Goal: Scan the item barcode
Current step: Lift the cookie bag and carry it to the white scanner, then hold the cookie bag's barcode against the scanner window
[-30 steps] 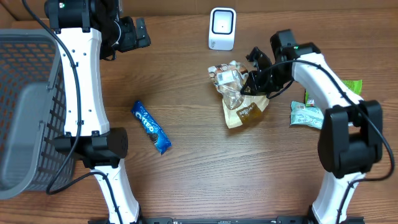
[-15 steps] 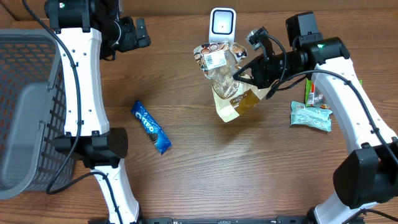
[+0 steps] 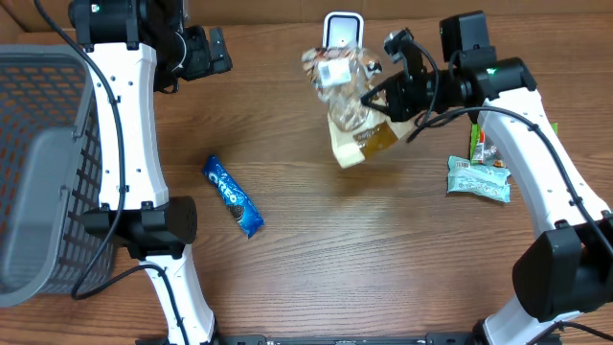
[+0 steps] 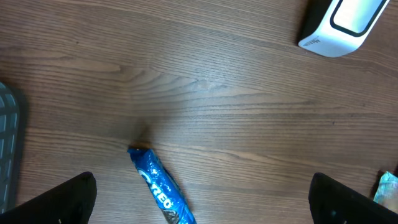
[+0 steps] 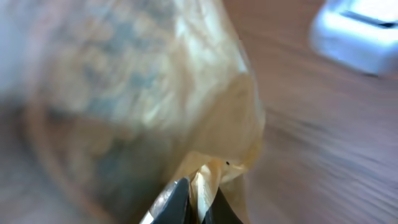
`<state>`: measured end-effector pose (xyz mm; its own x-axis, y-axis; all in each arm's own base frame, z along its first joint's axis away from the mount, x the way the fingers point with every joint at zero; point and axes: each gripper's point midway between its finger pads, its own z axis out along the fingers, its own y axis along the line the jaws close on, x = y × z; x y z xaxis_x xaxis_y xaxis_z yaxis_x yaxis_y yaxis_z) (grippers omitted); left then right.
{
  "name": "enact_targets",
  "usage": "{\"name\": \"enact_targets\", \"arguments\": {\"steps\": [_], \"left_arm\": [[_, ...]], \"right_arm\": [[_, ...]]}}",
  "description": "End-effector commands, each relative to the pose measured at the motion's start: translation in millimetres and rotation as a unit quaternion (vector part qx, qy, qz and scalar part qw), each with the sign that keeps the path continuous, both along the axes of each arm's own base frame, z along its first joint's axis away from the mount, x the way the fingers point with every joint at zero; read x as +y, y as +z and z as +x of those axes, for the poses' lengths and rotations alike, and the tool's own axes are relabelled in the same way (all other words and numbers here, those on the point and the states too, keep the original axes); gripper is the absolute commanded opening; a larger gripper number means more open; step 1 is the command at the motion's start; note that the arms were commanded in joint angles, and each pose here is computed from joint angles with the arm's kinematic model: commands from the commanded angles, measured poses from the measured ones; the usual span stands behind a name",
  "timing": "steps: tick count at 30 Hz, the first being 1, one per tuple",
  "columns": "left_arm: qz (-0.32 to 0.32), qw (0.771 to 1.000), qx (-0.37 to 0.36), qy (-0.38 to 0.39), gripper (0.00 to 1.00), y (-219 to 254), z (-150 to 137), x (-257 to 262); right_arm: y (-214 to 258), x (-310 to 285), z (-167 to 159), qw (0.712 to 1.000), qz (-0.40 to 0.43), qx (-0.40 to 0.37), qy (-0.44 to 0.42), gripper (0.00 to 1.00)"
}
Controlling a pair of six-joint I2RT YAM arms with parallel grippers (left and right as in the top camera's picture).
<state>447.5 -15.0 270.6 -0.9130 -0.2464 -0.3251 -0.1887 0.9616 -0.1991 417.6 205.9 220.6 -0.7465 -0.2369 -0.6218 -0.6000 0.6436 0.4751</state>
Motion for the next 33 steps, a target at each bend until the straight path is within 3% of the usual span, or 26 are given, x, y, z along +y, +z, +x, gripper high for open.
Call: {"name": "enact_targets", "arguments": {"steps": [1,7,10,18,21,28,33], "left_arm": [[-0.001,1.0,-0.008,0.005,1.0,5,1,-1],[-0.001,1.0,-0.008,0.005,1.0,5,1,-1],[-0.001,1.0,-0.008,0.005,1.0,5,1,-1],[-0.001,1.0,-0.008,0.005,1.0,5,1,-1],[-0.001,1.0,-0.008,0.005,1.0,5,1,-1],[-0.001,1.0,-0.008,0.005,1.0,5,1,-1],[-0.001,1.0,-0.008,0.005,1.0,5,1,-1]], "right_arm": [[-4,-32,41,0.976,-0.111,-0.028,-0.187,0.04],[26,-65,88,0.887,-0.235,-0.19,-0.35,0.04],[48,-74,107,0.832,-0.297,-0.275,-0.379,0.04],[43,-73,156,0.729,-0.46,-0.404,-0.306,0.04],[26,-67,171,0.706,-0.491,-0.426,-0.281,0.04],[-16,-56,194,0.68,-0.513,-0.455,-0.259,0.04],[-52,-47,203,0.654,-0.57,-0.465,-0.179,0.04]]}}
